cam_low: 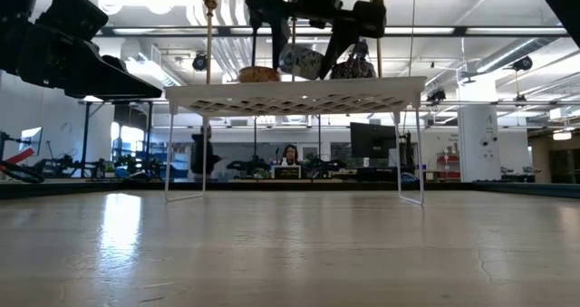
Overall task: Pick & Place candle stick holders
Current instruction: Put the light blue scented candle on the shelf
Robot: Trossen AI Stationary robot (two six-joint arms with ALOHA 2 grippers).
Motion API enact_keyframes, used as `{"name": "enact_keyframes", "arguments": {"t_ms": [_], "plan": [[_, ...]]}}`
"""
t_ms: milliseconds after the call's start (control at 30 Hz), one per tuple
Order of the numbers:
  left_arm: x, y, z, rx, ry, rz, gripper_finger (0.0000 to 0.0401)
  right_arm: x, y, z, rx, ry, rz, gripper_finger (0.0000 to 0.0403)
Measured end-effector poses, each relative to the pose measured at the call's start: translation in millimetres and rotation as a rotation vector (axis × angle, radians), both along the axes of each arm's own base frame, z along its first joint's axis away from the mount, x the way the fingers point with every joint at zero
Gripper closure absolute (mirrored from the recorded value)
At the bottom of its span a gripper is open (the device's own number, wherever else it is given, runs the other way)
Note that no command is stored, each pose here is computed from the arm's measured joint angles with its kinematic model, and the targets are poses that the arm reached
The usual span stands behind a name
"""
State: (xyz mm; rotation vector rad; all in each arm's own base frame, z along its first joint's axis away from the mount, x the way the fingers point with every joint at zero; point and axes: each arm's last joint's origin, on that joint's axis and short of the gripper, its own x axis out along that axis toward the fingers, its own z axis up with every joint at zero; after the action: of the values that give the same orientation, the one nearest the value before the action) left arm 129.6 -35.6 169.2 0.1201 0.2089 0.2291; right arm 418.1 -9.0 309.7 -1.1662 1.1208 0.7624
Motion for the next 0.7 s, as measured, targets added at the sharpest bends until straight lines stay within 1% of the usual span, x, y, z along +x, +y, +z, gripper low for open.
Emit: {"name": "enact_keyframes", "arguments": {"t_ms": [300, 533, 700], "plan": [[0.0, 0.0, 0.0, 0.000, 0.000, 0.000, 0.0133, 0.7, 0.0, 0.2, -0.009, -0.007, 0.005, 0.0094], [0.0, 0.0, 0.0, 0.000, 0.000, 0.000, 0.0133, 1.2, -0.1, 0.4, -0.011, -0.012, 0.011, 0.0094], [0.0, 0.0, 0.0, 0.000, 0.000, 0.000, 0.0133, 1.7, -0.2, 0.6, -0.015, -0.017, 0.011, 0.0082]]}}
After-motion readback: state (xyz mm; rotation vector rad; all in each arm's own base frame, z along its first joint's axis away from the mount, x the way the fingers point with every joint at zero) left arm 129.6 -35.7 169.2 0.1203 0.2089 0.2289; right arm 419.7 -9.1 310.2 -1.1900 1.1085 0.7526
